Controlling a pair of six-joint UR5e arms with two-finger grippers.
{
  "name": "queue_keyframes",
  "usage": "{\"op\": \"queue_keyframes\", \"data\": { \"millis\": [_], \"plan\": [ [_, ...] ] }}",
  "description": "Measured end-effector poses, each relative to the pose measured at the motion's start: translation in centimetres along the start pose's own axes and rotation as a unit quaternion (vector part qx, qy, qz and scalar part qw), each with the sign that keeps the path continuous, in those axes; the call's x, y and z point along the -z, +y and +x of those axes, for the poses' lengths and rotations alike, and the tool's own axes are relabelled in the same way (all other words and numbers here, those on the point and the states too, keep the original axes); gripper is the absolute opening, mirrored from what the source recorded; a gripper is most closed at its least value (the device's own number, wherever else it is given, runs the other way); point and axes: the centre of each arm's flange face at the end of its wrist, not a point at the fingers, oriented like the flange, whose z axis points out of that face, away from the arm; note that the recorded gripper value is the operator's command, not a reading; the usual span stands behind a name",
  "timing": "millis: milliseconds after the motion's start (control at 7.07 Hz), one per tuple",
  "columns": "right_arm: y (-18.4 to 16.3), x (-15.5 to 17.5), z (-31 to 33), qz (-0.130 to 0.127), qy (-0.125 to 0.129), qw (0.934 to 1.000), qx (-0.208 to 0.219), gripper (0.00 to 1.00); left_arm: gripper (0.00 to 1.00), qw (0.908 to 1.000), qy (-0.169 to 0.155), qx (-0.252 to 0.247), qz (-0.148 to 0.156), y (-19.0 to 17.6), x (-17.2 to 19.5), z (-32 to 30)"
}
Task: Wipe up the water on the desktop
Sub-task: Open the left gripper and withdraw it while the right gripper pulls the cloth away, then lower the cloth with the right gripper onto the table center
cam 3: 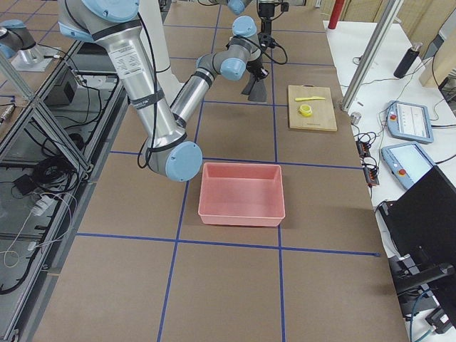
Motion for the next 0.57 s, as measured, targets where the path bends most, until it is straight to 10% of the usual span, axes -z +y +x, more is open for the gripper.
{"op": "queue_keyframes", "data": {
  "millis": [566],
  "plan": [
    [2.7,0.5,5.6,-0.115,0.07,0.9874,-0.084,0.0,0.99,0.9909,-0.078,-0.087,0.066,-2.8,3.8,-11.1]
  ]
}}
